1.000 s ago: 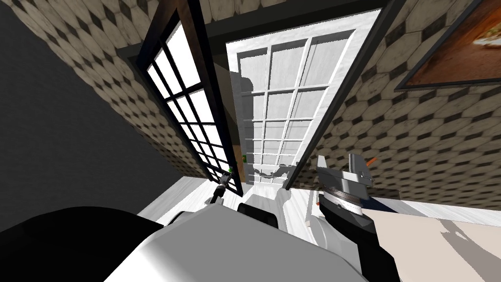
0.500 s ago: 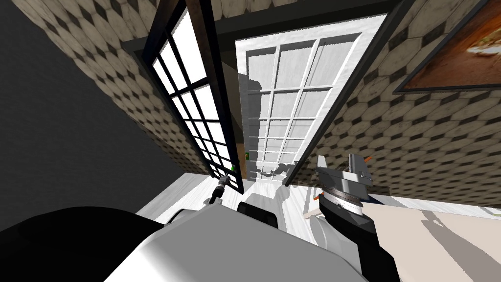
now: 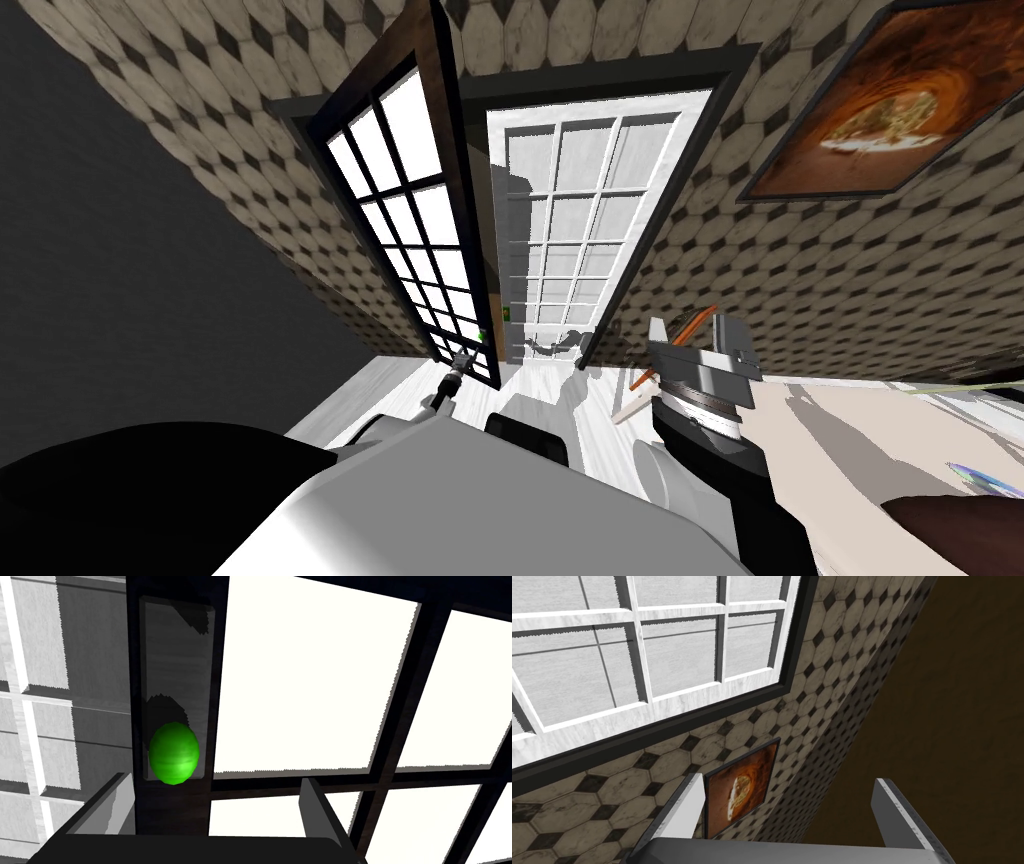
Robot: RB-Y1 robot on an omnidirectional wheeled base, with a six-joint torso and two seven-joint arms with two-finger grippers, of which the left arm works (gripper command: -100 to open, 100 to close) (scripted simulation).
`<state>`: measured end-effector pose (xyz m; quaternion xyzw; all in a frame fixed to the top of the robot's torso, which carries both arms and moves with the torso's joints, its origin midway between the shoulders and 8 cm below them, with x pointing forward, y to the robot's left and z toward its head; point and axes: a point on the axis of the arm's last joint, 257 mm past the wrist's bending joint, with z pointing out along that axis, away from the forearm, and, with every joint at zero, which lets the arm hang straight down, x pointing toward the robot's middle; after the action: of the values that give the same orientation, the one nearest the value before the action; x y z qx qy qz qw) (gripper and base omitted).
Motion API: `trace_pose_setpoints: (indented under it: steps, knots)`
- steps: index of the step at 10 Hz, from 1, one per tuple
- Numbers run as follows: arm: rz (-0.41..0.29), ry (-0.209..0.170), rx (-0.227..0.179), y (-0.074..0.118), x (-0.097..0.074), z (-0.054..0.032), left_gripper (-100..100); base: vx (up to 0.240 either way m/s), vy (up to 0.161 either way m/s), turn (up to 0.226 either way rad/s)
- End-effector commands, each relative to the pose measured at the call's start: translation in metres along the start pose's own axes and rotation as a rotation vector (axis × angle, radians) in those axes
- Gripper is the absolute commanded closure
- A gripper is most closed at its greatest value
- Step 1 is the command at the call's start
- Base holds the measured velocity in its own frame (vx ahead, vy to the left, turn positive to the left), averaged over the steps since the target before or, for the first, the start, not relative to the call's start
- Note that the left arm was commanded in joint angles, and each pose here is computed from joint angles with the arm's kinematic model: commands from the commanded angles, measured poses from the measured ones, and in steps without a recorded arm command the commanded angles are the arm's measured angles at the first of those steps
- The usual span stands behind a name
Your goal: Pull the door open
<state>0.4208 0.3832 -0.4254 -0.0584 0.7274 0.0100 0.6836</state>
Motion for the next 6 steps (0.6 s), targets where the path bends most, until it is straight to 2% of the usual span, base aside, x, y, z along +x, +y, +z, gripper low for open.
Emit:
trace_pose_setpoints:
  steps: [1, 2, 3, 4, 5, 6]
  knots:
    - [0.009, -0.009, 0.019, -0.005, -0.004, 0.0017, -100, -0.098, 0.037, -0.057]
    - [0.034, -0.030, 0.070, -0.017, -0.013, 0.0085, -100, -0.124, 0.042, -0.142]
    - [0.032, 0.004, 0.060, -0.013, -0.001, 0.0008, -100, -0.121, 0.048, -0.077]
    - [0.034, -0.030, 0.070, -0.017, -0.013, 0.0085, -100, -0.066, 0.032, 0.027]
    - [0.054, -0.047, 0.113, -0.027, -0.021, 0.0134, -100, -0.131, 0.029, -0.101]
    - [0.054, -0.065, 0.118, -0.030, -0.028, 0.0171, -100, -0.138, 0.039, -0.069]
